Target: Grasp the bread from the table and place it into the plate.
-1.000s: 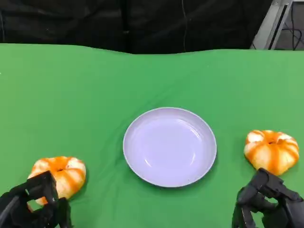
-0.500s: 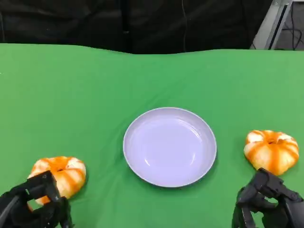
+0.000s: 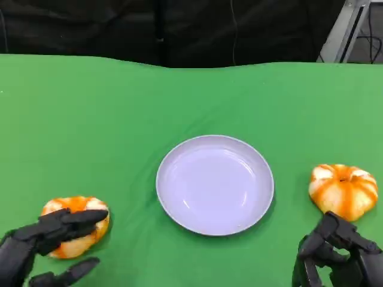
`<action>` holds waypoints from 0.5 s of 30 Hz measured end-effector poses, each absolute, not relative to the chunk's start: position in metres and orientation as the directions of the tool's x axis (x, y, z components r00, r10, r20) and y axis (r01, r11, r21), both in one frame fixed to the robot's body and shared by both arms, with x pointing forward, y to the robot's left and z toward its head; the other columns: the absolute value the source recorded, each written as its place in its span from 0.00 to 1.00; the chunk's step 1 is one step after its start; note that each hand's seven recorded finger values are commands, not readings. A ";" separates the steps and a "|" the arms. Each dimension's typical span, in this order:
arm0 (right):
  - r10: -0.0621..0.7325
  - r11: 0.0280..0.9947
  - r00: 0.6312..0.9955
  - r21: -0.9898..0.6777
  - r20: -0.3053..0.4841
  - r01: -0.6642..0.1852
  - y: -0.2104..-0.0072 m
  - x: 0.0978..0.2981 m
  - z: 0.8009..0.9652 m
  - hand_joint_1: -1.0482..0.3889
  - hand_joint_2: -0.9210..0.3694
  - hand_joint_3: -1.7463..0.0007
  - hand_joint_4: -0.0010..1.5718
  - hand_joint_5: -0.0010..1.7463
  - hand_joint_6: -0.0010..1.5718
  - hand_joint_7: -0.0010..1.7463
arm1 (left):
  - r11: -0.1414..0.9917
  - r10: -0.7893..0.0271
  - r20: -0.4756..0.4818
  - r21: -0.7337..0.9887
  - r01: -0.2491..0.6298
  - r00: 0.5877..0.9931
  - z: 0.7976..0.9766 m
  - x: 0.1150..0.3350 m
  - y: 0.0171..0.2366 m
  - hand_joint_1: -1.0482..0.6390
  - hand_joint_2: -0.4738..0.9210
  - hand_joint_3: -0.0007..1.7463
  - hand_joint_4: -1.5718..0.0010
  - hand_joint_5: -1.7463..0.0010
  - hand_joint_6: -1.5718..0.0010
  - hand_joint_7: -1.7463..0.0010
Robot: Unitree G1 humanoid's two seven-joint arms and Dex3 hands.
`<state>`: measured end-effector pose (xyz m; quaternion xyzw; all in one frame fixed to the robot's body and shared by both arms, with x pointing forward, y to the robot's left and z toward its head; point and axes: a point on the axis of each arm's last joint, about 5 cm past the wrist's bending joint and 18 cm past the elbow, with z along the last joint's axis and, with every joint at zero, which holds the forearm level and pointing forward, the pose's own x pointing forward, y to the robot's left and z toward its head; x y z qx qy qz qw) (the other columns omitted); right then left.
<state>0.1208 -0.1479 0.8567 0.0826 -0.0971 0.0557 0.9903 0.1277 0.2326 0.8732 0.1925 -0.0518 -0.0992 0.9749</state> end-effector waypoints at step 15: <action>0.090 0.981 0.975 0.152 0.204 -0.123 -0.148 0.121 0.857 0.64 0.34 0.23 0.54 1.00 0.48 0.92 | 0.207 -0.256 0.098 0.977 -0.045 0.962 0.874 0.167 0.225 0.13 0.99 0.01 0.82 0.99 0.67 1.00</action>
